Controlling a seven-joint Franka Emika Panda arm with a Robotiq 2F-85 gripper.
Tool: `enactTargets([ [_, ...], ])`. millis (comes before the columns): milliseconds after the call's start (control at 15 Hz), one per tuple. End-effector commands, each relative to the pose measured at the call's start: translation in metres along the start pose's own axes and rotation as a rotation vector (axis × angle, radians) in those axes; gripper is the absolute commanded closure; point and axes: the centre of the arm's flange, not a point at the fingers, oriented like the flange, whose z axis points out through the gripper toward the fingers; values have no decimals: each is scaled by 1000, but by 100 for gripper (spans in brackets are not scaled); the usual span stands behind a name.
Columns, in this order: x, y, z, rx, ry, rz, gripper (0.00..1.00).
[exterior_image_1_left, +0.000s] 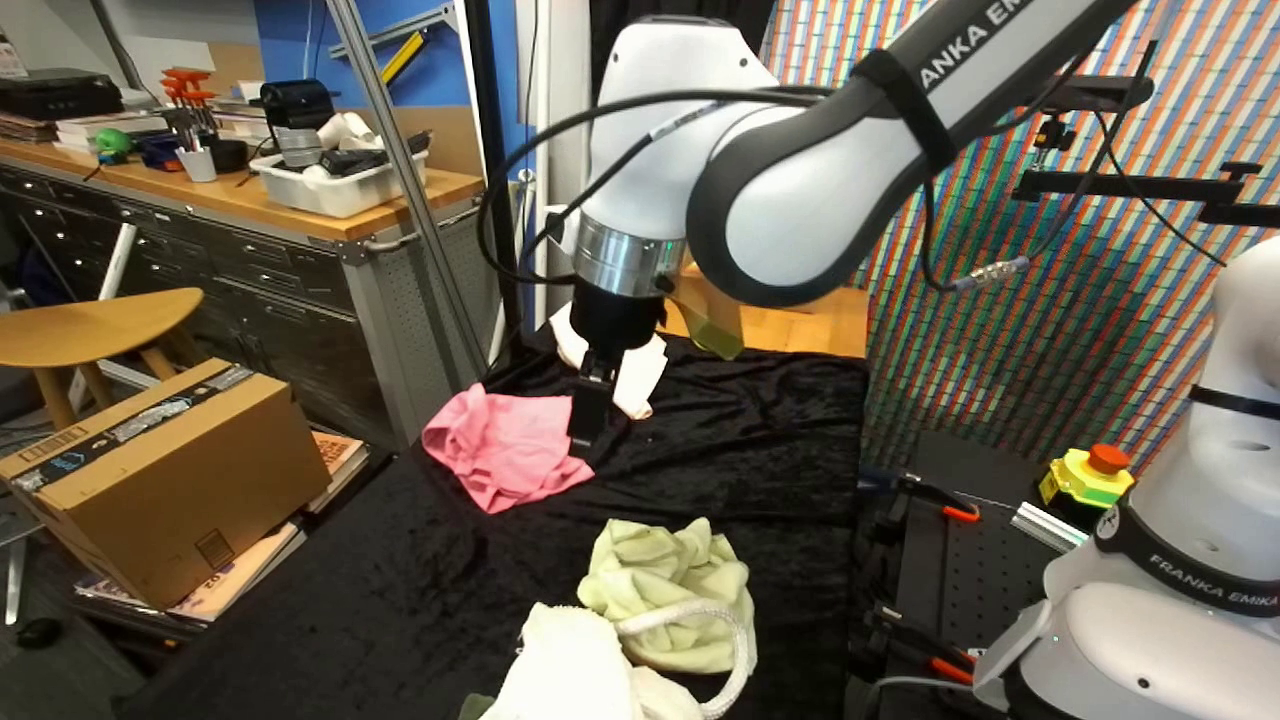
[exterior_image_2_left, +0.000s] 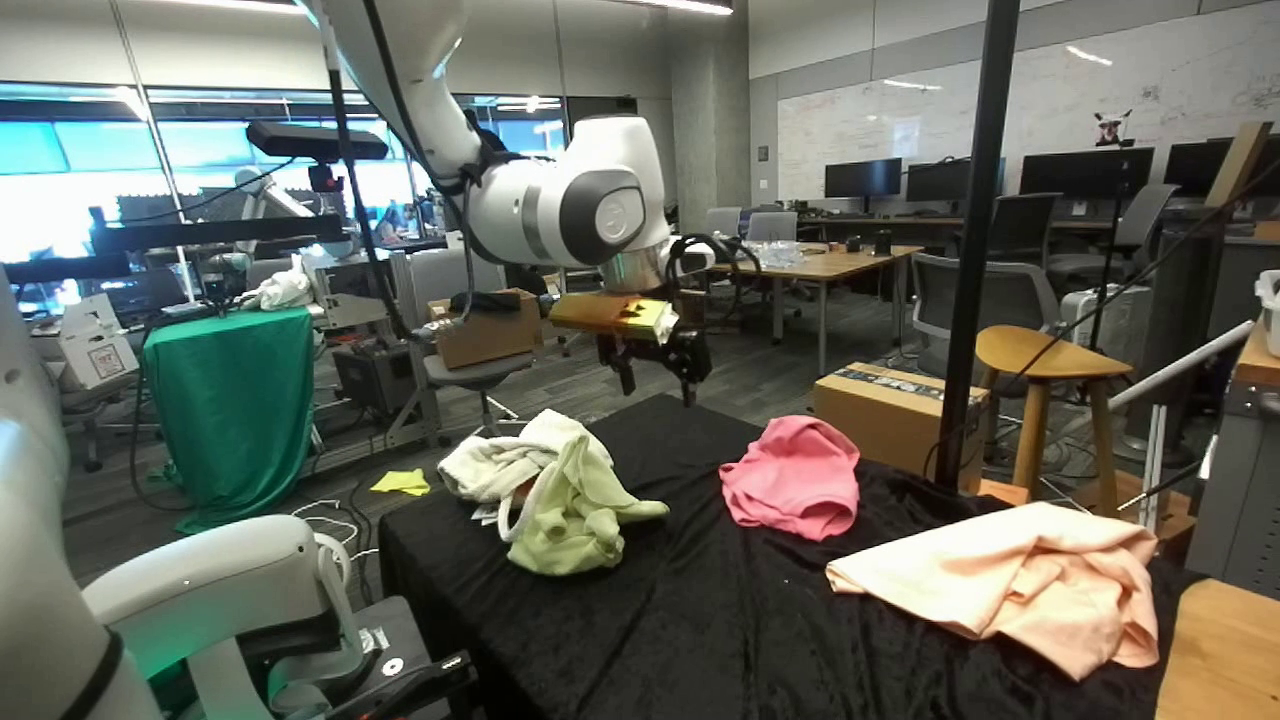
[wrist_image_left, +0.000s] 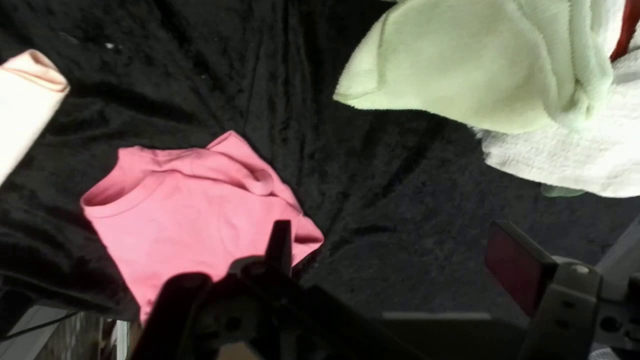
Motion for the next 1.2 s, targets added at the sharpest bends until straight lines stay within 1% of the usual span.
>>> enactTargets([
  [0,64,40,-17,-22,-44,25,0],
  [267,105,90,-18,-3,-89,25,0],
  [400,119,105,-5,5,-110,18,0],
  [667,140,118,29,30,-131,9,0],
  [800,151,121,49,19,-123,14,0],
  [1133,178,132,87,35,-110,62,0],
])
